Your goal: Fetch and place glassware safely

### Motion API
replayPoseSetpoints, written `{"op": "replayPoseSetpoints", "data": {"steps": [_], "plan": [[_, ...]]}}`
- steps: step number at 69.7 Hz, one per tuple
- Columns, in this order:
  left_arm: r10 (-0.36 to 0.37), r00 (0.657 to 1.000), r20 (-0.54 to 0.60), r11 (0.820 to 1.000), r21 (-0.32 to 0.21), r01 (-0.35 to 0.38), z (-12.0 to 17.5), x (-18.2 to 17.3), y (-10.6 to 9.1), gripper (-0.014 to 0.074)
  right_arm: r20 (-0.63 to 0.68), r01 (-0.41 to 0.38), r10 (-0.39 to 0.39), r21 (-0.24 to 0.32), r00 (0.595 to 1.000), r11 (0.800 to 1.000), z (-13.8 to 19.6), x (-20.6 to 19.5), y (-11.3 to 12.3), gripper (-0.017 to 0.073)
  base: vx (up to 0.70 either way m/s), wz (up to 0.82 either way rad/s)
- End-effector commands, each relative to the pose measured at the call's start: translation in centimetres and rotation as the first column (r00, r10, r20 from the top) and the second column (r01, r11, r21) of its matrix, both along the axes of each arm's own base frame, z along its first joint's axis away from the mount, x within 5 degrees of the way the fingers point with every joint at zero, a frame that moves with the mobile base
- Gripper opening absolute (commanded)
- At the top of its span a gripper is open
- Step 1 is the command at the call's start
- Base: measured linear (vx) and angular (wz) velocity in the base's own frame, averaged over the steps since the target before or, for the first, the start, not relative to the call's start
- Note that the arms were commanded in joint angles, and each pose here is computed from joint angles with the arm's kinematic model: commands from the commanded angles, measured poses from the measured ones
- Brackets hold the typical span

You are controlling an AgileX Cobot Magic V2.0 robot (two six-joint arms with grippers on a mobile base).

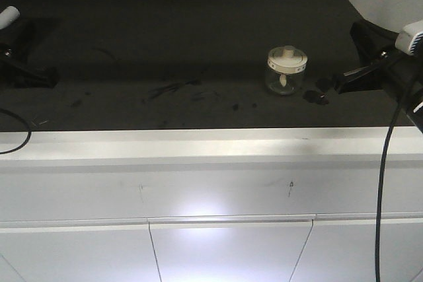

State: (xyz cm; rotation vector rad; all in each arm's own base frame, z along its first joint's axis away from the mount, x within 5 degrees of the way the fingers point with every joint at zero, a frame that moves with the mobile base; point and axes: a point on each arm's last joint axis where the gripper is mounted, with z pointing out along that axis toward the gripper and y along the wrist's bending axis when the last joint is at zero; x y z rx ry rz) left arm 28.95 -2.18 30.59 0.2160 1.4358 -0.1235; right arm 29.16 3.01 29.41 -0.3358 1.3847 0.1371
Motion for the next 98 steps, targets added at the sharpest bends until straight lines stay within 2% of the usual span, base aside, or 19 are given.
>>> {"op": "replayPoseSetpoints", "data": {"steps": [1,7,15,24,30,35,39,45,51,59,71,82,91,98], "plan": [[-0.085,0.993,0.078,0.996,-0.003,0.086,2.0,-0.5,-0.9,-0.0007,0.079,-0.008,0.007,0.012,0.997,1.0,2.0,-0.3,0.0,0.0011,0.0,0.0],[-0.142,0.989,0.049,0.99,0.002,0.142,1.7,-0.7,-1.4,-0.0007,0.056,-0.002,0.001,0.015,0.998,1.0,1.8,-0.2,-0.1,0.0036,0.0,0.0],[-0.175,0.984,0.028,0.984,-0.04,0.176,2.2,-1.3,-1.6,-0.0007,0.039,-0.011,0.009,0.064,0.999,0.998,1.8,-0.2,-0.1,0.0095,0.0,0.0],[-0.111,0.994,-0.021,0.993,-0.039,0.11,3.4,-2.8,-1.0,-0.0007,0.029,-0.017,0.014,0.094,0.999,0.995,1.8,-0.2,-0.1,0.0183,0.0,0.0],[-0.063,0.997,-0.037,0.998,-0.03,0.062,4.3,-4.1,-0.6,-0.0007,0.029,-0.018,0.015,0.093,0.999,0.995,1.8,-0.2,-0.1,0.0256,0.0,0.0],[-0.065,0.998,-0.009,0.997,-0.033,0.065,4.7,-5.4,-0.6,-0.0007,0.028,-0.028,0.026,0.077,0.999,0.997,1.7,-0.3,0.0,0.0318,0.0,0.0],[-0.077,0.997,-0.001,0.995,-0.062,0.077,4.6,-6.2,-0.7,-0.0007,0.027,-0.044,0.042,0.053,0.999,0.998,1.6,-0.3,0.2,0.036,0.0,0.0],[-0.106,0.994,-0.017,0.987,-0.123,0.103,3.5,-7.5,-0.8,-0.0007,0.023,-0.066,0.065,0.028,0.998,0.997,1.5,-0.4,0.4,0.0415,0.0,0.0],[-0.153,0.987,-0.043,0.981,-0.127,0.147,1.8,-8.6,-1.2,-0.0007,0.019,-0.079,0.079,0.019,0.997,0.997,1.5,-0.4,0.6,0.0443,0.0,0.0],[-0.226,0.971,-0.077,0.967,-0.136,0.215,-0.2,-9.9,-1.8,-0.0007,0.009,-0.089,0.089,0.038,0.996,0.995,1.4,-0.4,0.6,0.0448,0.0,0.0],[-0.355,0.932,-0.075,0.927,-0.158,0.341,-2.0,-11.3,-2.8,-0.0007,-0.008,-0.114,0.114,0.048,0.993,0.992,1.3,-0.5,0.8,0.0448,0.0,0.0],[-0.418,0.905,-0.075,0.905,-0.116,0.409,-2.4,-11.8,-3.4,-0.0007,-0.035,-0.105,0.107,0.058,0.994,0.993,1.1,-0.4,0.8,0.0448,0.0,0.0],[-0.43,0.901,-0.062,0.899,-0.117,0.421,-2.3,-11.9,-3.5,-0.0004,-0.039,-0.123,0.124,0.03,0.992,0.992,1.0,-0.5,0.9,0.047,0.0,0.0],[-0.433,0.9,-0.059,0.898,-0.118,0.424,-2.2,-11.9,-3.5,-0.0001,-0.044,-0.137,0.138,0.017,0.989,0.99,0.9,-0.6,1.1,0.0526,0.0,0.0]]}}
